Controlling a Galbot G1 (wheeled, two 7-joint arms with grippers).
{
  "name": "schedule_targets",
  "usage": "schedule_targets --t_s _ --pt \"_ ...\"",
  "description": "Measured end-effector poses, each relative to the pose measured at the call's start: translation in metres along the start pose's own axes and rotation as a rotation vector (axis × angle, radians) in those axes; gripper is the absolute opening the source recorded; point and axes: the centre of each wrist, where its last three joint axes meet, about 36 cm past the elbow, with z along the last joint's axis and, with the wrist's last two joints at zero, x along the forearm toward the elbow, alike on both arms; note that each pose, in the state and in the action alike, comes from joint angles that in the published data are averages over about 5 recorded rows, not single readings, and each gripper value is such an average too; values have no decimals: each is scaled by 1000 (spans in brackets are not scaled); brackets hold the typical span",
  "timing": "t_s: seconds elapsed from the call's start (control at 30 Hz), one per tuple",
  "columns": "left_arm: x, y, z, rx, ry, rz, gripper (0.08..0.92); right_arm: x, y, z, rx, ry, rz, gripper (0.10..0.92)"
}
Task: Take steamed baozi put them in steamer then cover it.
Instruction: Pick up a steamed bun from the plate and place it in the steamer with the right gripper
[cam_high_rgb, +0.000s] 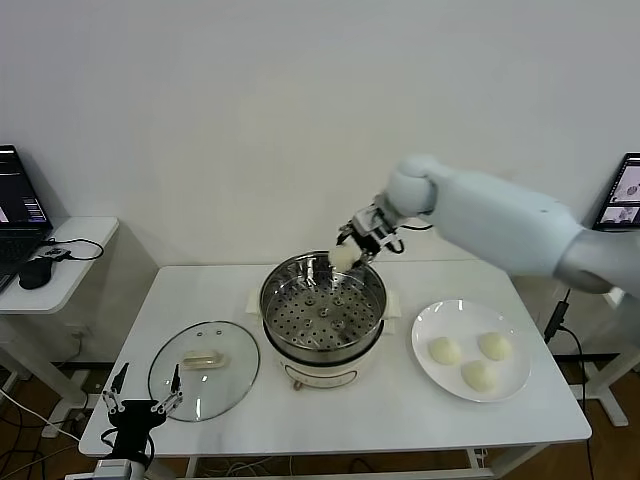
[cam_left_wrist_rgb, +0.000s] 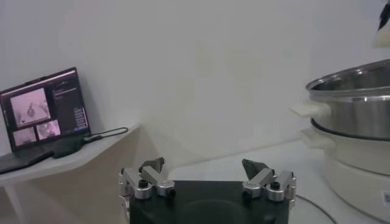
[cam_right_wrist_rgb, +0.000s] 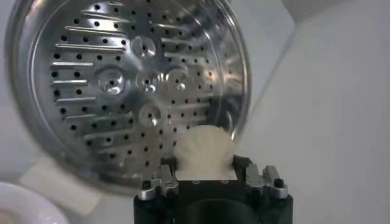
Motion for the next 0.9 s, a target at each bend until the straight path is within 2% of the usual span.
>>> schedule_targets --t_s 0.3,0.67,0.9 --pt "-2 1 3 2 5 -6 823 -47 -15 -25 209 -14 -43 594" --pt "-4 1 5 4 7 -9 823 -78 -23 -31 393 -6 -59 595" --pt "-4 1 5 5 7 -10 823 -84 -24 -28 460 0 -72 652"
